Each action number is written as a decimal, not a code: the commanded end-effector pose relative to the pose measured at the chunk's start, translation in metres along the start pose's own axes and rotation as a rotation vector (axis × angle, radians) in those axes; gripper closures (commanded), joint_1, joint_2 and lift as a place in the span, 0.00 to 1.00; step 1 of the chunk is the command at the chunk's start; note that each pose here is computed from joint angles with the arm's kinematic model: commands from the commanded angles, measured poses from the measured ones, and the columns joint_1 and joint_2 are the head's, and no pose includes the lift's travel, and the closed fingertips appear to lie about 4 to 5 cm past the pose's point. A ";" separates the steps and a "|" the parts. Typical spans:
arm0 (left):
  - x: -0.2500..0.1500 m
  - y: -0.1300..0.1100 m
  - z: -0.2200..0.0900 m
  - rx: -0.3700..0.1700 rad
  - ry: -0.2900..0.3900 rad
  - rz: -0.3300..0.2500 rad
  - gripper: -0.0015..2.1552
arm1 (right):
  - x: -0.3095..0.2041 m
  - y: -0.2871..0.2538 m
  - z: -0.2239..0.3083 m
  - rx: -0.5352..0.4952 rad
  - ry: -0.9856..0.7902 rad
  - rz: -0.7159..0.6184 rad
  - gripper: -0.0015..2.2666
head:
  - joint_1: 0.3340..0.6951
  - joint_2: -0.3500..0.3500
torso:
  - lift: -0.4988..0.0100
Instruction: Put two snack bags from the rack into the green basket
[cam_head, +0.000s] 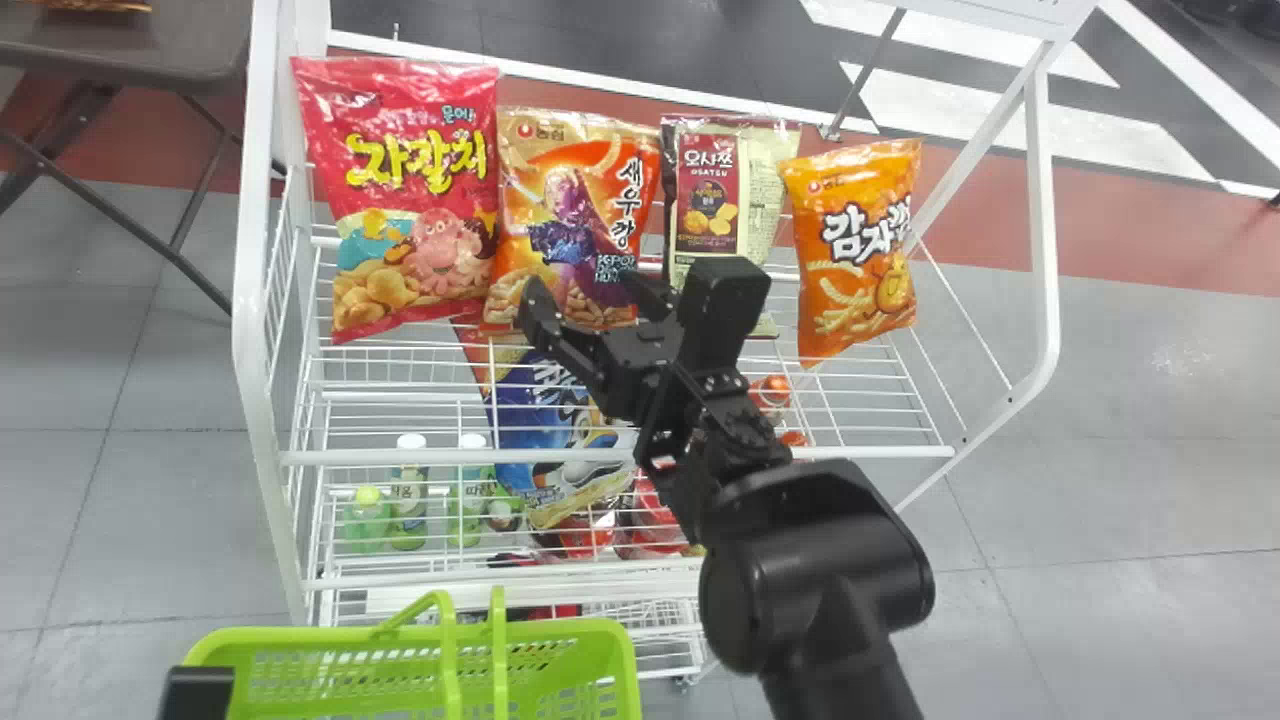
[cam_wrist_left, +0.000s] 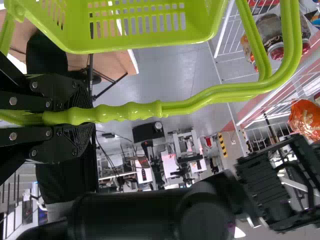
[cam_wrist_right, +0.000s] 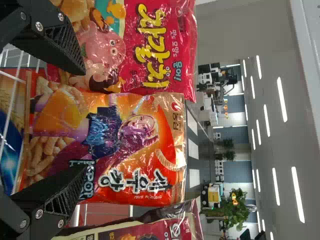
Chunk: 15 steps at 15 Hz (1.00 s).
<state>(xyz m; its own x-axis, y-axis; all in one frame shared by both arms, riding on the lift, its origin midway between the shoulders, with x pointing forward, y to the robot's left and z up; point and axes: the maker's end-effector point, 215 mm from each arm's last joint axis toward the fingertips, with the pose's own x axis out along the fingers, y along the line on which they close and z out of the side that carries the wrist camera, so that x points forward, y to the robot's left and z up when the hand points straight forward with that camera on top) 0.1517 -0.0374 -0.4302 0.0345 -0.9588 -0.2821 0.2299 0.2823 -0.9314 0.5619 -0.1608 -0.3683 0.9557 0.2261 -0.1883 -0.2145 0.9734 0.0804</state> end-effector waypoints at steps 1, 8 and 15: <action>0.000 0.001 0.000 -0.002 0.003 0.002 0.99 | 0.019 -0.010 0.003 -0.003 0.002 -0.022 0.07 | 1.00 0.05 | 0.97; 0.002 0.004 0.000 -0.009 0.029 0.009 0.99 | 0.063 -0.036 0.017 -0.026 0.005 -0.063 0.07 | 1.00 0.05 | 0.97; 0.005 0.010 0.003 -0.013 0.038 0.014 0.99 | 0.089 -0.013 -0.020 -0.052 0.156 0.057 0.78 | 1.00 0.10 | 0.97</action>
<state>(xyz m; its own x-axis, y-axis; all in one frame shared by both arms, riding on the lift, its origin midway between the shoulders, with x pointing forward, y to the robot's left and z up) 0.1565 -0.0393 -0.4404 0.0008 -0.9530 -0.3029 0.2155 0.2959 -0.9306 0.6476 -0.1572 -0.3999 0.9078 0.2744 -0.3172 -0.2708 0.9610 0.0564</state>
